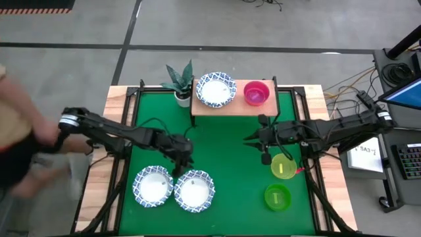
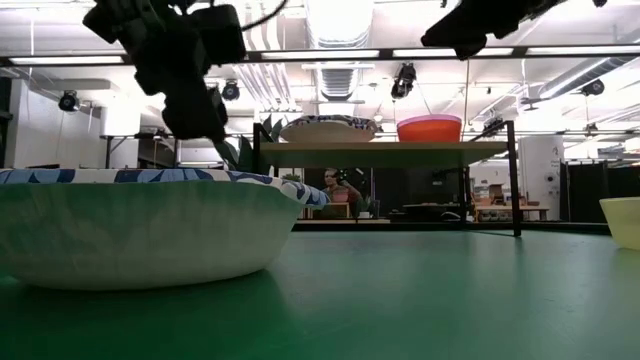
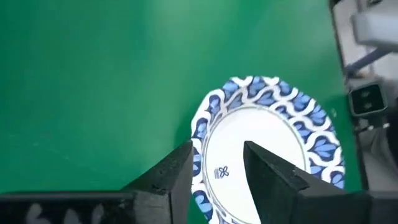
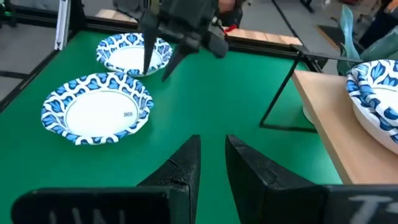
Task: Place and stack bowls onto a shelf
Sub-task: Stack the white patterned bowl on top of the white patterned bowl on the shelf
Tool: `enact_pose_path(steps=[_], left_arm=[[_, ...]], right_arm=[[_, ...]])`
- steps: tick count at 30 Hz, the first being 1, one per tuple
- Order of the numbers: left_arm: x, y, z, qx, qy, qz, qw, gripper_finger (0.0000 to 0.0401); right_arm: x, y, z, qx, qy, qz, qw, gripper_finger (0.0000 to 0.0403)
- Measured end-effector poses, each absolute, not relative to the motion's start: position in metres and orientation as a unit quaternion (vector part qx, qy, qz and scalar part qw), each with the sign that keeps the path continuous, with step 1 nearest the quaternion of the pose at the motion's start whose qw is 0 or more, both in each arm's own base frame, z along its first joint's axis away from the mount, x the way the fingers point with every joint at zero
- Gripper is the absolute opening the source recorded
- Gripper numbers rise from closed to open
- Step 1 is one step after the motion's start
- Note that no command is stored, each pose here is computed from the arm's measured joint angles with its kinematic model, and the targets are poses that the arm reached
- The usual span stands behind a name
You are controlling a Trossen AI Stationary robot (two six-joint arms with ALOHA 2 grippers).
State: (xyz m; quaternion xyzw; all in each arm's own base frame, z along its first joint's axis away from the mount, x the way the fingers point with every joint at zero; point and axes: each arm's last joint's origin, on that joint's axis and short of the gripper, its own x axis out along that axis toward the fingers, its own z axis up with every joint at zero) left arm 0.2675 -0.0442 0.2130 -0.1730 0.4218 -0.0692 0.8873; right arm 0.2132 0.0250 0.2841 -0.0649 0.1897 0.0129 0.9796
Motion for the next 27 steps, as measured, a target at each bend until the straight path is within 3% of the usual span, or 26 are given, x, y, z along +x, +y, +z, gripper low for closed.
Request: enact_pose_path(steps=[7, 27], left_arm=[[0.284, -0.048, 0.198, -0.168, 0.483, -0.055, 0.858, 0.0155], [0.303, -0.052, 0.190, -0.186, 0.507, -0.063, 0.839, 0.0157]], right_arm=[[0.199, 0.025, 0.275, -0.085, 0.136, 0.041, 0.986, 0.0063], [0.138, 0.017, 0.272, -0.123, 0.053, 0.051, 0.990, 0.0063]])
